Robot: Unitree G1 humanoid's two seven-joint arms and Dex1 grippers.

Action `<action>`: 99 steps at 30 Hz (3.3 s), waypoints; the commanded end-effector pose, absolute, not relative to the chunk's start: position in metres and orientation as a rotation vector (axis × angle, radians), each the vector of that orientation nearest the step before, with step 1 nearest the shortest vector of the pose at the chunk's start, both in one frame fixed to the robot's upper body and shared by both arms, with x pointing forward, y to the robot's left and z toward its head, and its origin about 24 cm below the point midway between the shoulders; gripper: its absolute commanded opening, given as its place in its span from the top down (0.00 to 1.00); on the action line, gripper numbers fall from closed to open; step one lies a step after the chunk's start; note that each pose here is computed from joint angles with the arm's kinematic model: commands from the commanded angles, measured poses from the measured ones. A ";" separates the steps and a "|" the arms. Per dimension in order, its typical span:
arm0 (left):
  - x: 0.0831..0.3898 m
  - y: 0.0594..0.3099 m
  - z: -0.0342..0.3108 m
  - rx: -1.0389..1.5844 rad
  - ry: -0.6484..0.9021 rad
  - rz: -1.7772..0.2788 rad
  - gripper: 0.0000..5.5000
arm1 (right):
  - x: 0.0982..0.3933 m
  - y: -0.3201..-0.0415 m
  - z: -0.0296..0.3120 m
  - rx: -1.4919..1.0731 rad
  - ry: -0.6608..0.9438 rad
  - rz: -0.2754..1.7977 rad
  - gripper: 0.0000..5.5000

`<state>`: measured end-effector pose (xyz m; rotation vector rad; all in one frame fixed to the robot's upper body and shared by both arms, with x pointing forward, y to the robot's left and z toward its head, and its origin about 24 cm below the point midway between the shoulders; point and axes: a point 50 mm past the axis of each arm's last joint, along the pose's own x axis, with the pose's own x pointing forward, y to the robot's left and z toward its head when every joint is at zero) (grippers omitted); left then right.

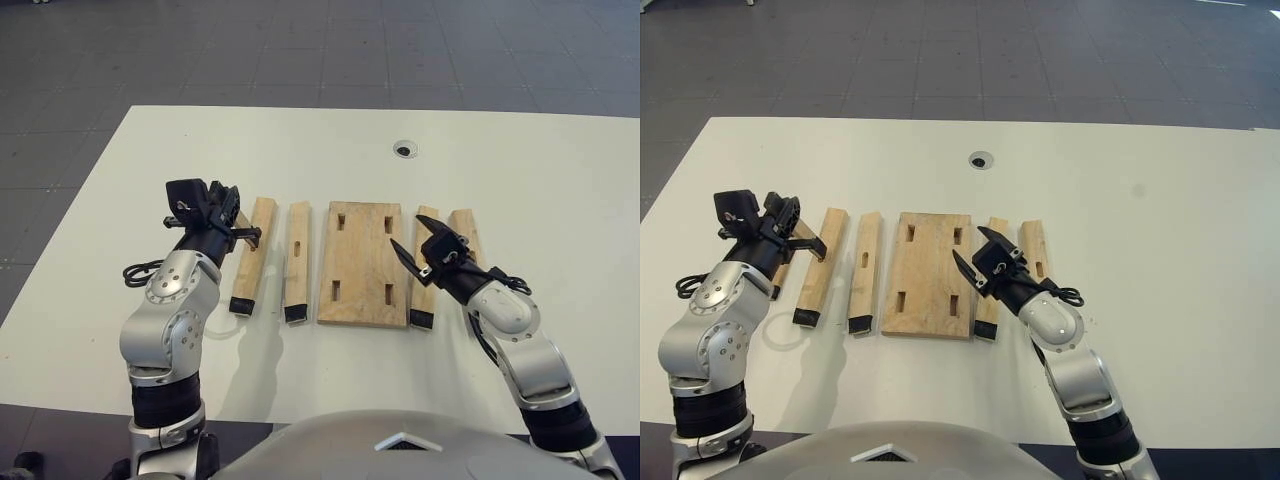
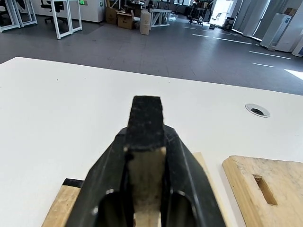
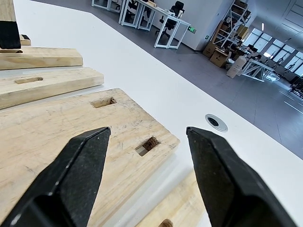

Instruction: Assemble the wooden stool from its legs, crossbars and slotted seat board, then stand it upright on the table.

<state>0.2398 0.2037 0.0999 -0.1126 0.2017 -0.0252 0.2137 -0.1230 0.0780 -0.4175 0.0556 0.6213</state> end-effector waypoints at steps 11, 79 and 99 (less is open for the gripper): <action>0.238 0.217 0.091 -0.055 0.220 0.001 0.92 | 0.214 -0.123 0.080 -0.437 0.055 0.616 0.46; 0.213 0.234 0.021 0.001 0.393 0.021 0.92 | 0.214 -0.127 0.078 -0.450 0.058 0.590 0.46; 0.241 0.221 0.042 -0.151 0.400 -0.055 0.92 | 0.216 -0.128 0.079 -0.460 0.053 0.589 0.46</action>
